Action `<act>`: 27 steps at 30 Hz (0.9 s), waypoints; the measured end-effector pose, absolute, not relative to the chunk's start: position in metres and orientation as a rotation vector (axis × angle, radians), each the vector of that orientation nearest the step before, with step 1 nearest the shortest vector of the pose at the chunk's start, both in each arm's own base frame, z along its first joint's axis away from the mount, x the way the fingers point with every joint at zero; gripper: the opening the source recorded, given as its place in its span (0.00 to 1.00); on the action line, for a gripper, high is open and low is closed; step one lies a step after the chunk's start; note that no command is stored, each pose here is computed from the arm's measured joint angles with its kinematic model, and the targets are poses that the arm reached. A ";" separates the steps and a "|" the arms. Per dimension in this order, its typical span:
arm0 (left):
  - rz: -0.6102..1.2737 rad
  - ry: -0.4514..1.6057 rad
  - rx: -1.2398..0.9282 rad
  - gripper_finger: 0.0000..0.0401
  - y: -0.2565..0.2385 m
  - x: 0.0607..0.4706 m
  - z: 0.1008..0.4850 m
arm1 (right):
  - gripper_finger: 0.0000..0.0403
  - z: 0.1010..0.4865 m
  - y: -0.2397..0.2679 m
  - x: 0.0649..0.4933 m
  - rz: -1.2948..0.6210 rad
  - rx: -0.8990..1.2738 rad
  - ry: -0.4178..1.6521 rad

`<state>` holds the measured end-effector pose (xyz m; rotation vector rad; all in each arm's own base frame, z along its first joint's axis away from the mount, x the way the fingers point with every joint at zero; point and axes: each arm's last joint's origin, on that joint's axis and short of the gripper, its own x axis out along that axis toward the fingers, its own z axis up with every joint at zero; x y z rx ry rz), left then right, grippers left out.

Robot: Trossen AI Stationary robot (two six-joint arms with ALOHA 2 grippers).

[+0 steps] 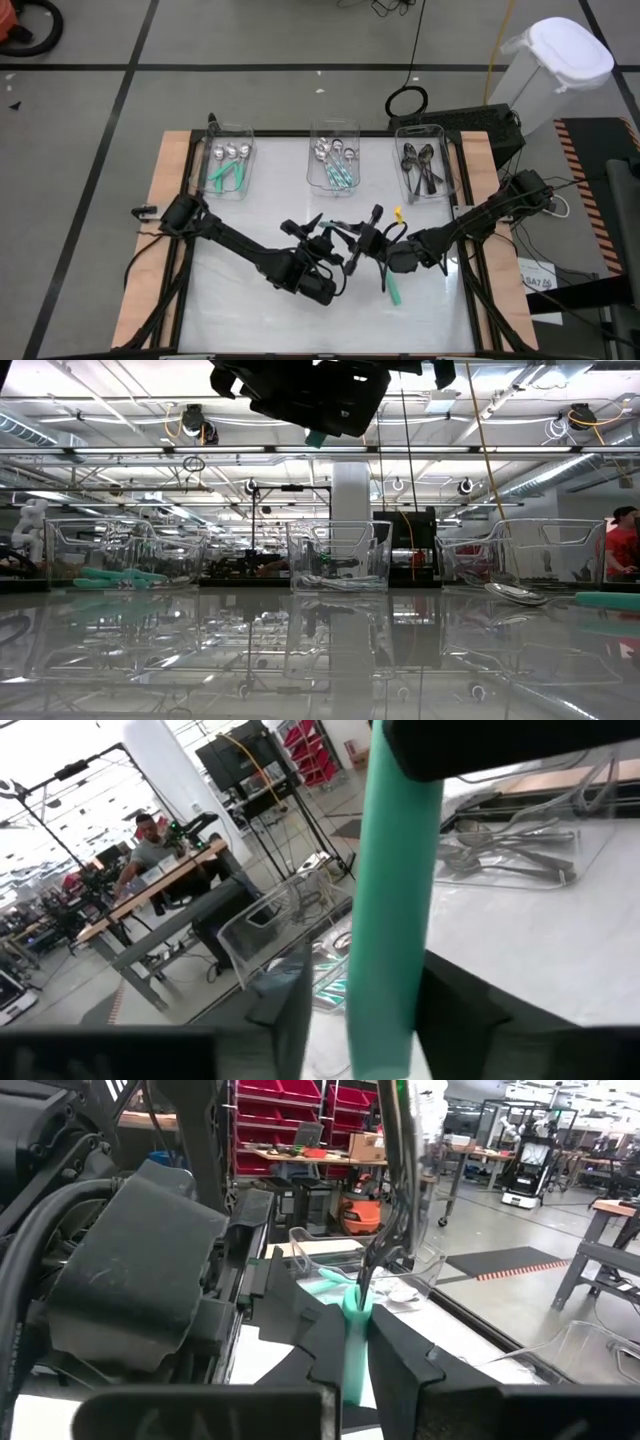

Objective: Sort silverware by color (type)
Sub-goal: Put the green spoon into the left transparent bin

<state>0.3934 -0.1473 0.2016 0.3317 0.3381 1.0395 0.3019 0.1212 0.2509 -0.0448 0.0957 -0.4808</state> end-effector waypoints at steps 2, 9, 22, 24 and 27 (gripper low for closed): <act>1.037 0.345 0.342 0.34 -0.147 0.393 0.202 | 0.05 0.251 0.122 0.302 -0.464 -0.044 0.096; 1.025 0.361 0.375 0.20 -0.151 0.392 0.202 | 0.06 0.251 0.122 0.302 -0.460 -0.047 0.097; 0.945 0.439 0.378 0.20 -0.156 0.389 0.213 | 0.28 0.251 0.119 0.289 -0.457 -0.053 0.199; 0.912 0.464 0.362 0.20 -0.157 0.387 0.226 | 0.32 0.251 0.119 0.282 -0.458 -0.060 0.242; 0.880 0.526 0.362 0.20 -0.157 0.384 0.242 | 0.37 0.249 0.118 0.271 -0.458 -0.074 0.317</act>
